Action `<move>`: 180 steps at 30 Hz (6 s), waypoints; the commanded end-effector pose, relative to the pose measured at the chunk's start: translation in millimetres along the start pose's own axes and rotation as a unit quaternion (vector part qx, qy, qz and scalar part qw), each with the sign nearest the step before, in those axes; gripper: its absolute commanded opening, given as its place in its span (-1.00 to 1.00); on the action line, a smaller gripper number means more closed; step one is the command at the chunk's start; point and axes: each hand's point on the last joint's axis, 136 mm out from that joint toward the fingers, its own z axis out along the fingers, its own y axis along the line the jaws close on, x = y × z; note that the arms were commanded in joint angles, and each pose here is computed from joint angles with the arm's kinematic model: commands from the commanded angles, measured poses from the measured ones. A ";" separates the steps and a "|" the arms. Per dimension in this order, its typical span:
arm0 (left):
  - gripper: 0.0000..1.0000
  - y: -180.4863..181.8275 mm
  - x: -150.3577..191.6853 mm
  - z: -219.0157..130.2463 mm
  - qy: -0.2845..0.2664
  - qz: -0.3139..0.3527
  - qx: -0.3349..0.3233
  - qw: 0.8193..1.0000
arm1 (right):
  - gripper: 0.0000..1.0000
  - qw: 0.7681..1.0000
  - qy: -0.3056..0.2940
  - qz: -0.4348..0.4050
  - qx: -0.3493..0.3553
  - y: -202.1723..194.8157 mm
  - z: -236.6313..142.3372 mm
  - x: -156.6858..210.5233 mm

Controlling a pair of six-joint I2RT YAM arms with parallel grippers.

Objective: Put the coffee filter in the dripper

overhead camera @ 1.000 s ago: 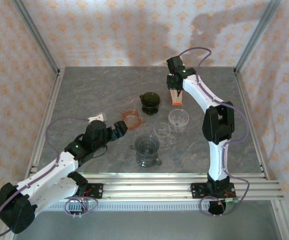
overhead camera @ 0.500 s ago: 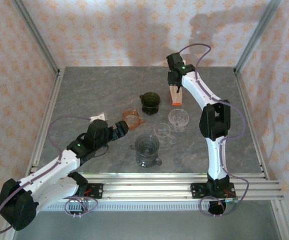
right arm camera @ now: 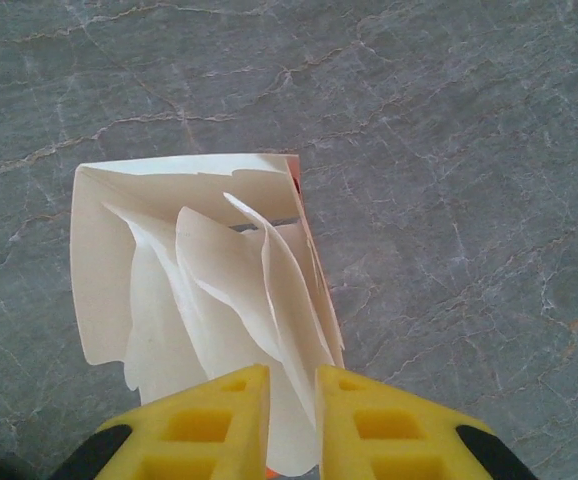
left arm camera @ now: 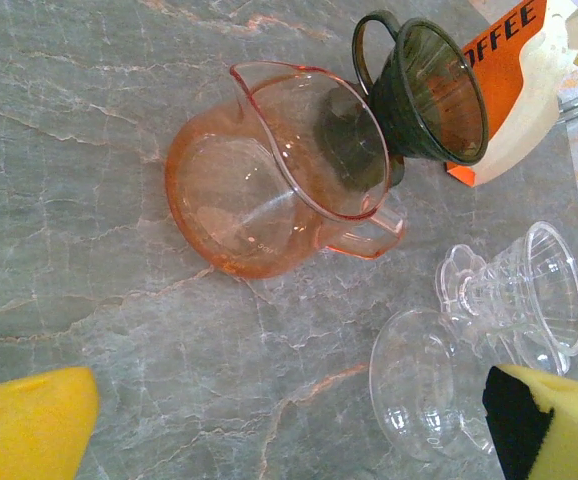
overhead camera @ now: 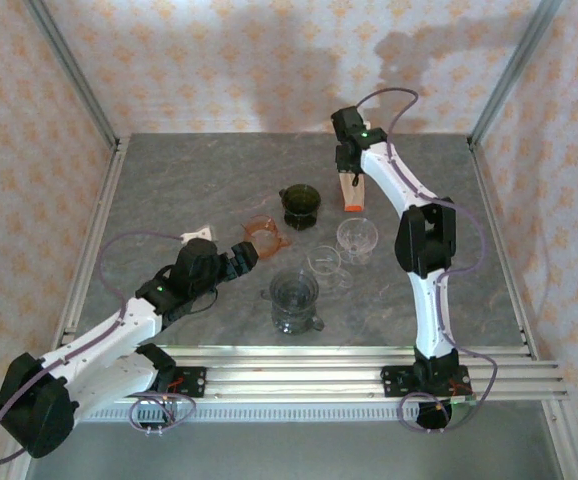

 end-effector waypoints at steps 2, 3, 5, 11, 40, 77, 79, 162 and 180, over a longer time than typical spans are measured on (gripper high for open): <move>0.99 -16.6 -12.8 -2.5 -0.019 0.007 0.019 1.000 | -0.62 1.000 0.005 -0.006 0.015 -5.3 2.5 -1.0; 0.99 -16.4 -12.7 -2.2 -0.019 0.007 0.018 1.000 | -0.62 1.000 0.005 -0.006 0.015 -5.4 3.2 -0.9; 0.99 -16.5 -12.1 -1.7 -0.017 0.008 0.017 1.000 | -0.62 1.000 0.006 -0.007 0.014 -4.3 3.9 -0.8; 0.99 -15.2 -11.0 0.3 -0.014 0.008 0.015 1.000 | -0.71 1.000 0.006 -0.007 0.012 -2.9 5.3 -1.4; 0.99 -16.3 -9.5 3.0 -0.011 0.004 0.017 1.000 | -1.00 0.999 -0.041 0.023 -0.016 -10.6 -36.2 -13.9; 0.99 -15.8 -6.5 10.2 -0.001 0.007 0.012 1.000 | -0.60 1.000 0.002 -0.003 0.023 -6.5 3.6 -7.7; 0.99 -15.3 -6.3 10.2 -0.001 0.007 0.011 1.000 | -0.60 1.000 0.003 -0.004 0.024 -6.5 4.5 -7.5; 0.99 -44.9 -19.7 4.5 0.011 0.008 0.034 0.999 | -1.00 0.984 -0.142 0.088 -0.064 -40.1 -157.6 -25.8; 0.99 -36.4 -15.8 -41.5 0.007 -0.013 0.048 0.999 | -1.00 0.955 -0.085 -0.017 -0.284 -5.5 -318.0 130.4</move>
